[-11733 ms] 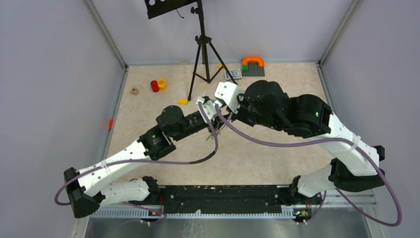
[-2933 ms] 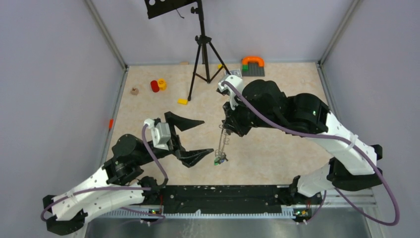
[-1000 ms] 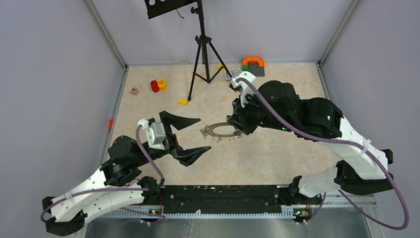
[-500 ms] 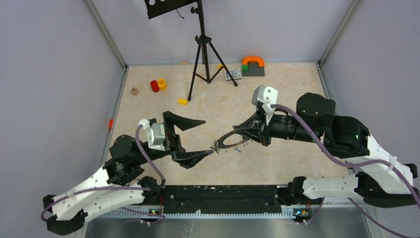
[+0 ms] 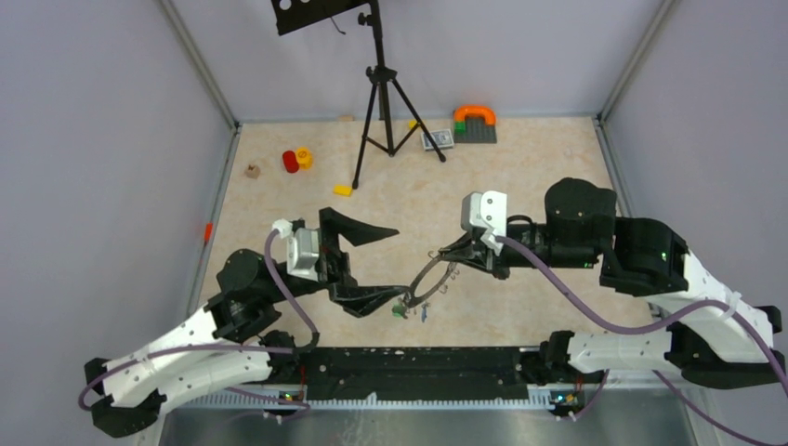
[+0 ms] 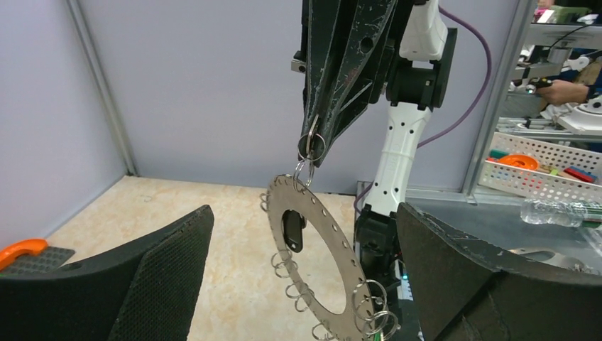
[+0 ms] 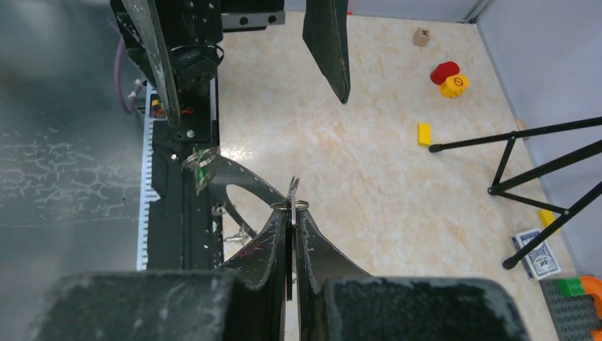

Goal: Remove the keys from the keyring

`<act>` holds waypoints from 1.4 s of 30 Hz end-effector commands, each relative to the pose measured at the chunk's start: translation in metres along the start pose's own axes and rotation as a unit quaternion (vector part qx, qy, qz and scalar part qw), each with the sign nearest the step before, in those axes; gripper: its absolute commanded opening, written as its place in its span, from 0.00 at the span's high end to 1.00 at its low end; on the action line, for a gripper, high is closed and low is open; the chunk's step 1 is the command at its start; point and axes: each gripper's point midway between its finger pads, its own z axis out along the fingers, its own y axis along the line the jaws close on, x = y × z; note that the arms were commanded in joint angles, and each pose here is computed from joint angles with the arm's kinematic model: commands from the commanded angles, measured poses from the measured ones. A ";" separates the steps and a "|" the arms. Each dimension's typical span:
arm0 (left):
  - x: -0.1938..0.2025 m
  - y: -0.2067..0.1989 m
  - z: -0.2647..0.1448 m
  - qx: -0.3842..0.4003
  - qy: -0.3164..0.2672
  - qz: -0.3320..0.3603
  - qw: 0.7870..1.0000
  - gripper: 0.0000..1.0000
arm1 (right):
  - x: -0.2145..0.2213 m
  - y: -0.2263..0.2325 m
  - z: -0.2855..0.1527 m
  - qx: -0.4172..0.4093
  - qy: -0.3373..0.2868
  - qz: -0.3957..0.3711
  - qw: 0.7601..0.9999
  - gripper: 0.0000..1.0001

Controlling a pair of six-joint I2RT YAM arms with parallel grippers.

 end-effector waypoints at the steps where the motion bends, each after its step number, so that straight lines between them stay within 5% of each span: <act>1: 0.004 -0.008 0.014 0.034 -0.015 -0.028 0.999 0.03 | -0.023 0.001 -0.001 -0.008 -0.047 -0.029 0.998 1.00; 13: 0.012 -0.008 0.024 0.046 -0.013 -0.034 0.998 0.13 | -0.023 0.006 -0.001 -0.021 -0.069 -0.060 0.996 1.00; 22: 0.014 -0.016 0.027 0.070 -0.010 -0.041 0.997 0.32 | -0.026 0.008 0.002 -0.026 -0.092 -0.082 0.992 1.00; 42: 0.025 -0.020 0.029 0.088 0.006 -0.050 0.995 0.31 | -0.034 0.003 0.001 -0.011 -0.104 -0.070 0.992 1.00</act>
